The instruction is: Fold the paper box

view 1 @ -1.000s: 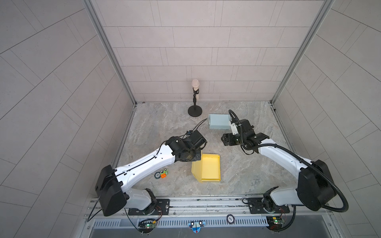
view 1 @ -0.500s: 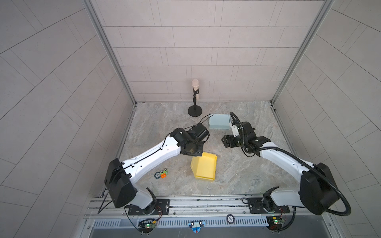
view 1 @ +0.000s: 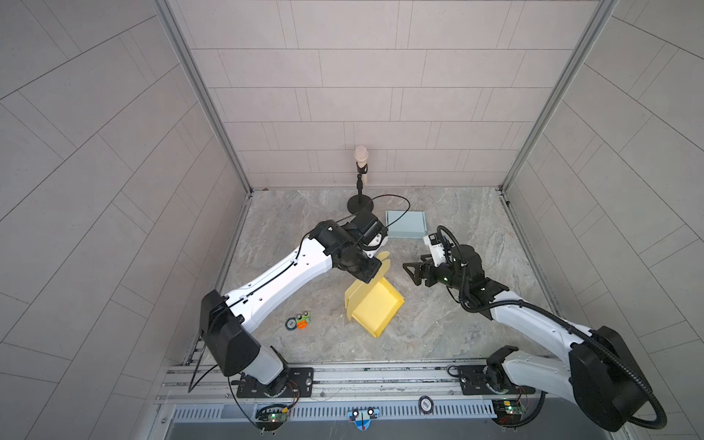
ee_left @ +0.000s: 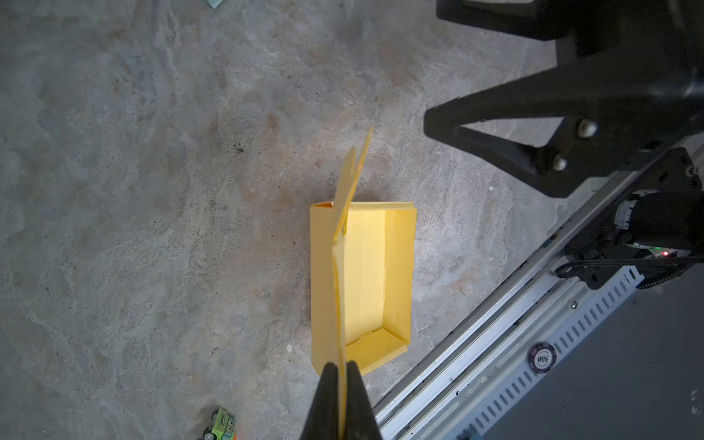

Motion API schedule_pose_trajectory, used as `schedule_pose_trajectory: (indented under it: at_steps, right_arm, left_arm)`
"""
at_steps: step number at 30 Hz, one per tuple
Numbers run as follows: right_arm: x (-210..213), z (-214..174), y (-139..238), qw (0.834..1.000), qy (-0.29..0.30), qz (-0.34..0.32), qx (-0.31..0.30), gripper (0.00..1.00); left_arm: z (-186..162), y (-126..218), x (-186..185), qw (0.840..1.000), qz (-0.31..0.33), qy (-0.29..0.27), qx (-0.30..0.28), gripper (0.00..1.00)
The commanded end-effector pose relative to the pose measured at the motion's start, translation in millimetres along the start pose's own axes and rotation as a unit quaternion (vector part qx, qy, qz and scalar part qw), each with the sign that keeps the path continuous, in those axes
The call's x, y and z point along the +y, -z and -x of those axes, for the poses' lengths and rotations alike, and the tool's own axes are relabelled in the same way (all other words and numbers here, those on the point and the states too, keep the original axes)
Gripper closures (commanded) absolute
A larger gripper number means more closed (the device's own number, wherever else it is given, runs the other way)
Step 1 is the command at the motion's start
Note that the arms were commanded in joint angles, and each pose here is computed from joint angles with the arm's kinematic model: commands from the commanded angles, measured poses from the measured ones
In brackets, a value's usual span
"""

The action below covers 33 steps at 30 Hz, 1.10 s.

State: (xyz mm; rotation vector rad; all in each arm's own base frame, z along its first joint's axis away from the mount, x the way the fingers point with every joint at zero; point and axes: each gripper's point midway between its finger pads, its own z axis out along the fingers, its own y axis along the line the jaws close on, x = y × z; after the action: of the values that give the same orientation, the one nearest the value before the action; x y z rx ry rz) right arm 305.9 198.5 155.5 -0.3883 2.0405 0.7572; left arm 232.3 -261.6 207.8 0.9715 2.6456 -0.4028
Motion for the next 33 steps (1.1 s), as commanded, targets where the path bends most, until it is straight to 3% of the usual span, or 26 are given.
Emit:
schedule_pose_trajectory:
  at_steps: [1,5,16,21,26,33]
  right_arm:
    - [28,14,-3,0.996,0.05,0.076,-0.02,0.11]
    - [43,11,-5,0.99,0.062,0.123,0.005,0.13]
    - [62,4,-7,0.982,0.089,0.162,0.026,0.2]
    - [71,9,-13,0.979,0.099,0.176,0.03,0.34]
    - [73,4,-15,0.978,0.104,0.178,0.041,0.55]
    - [71,0,-15,0.978,0.108,0.171,0.049,0.68]
  left_arm:
    - [5,3,-9,0.998,-0.033,-0.06,-0.002,1.0]
    - [5,0,-15,0.994,-0.055,-0.093,0.013,1.0]
    - [13,-1,-18,0.986,-0.1,-0.128,0.023,1.0]
    - [17,-6,-20,0.985,-0.106,-0.13,0.026,1.0]
    - [18,-9,-18,0.986,-0.103,-0.13,0.028,1.0]
    - [18,-11,-10,0.988,-0.081,-0.13,0.033,1.0]
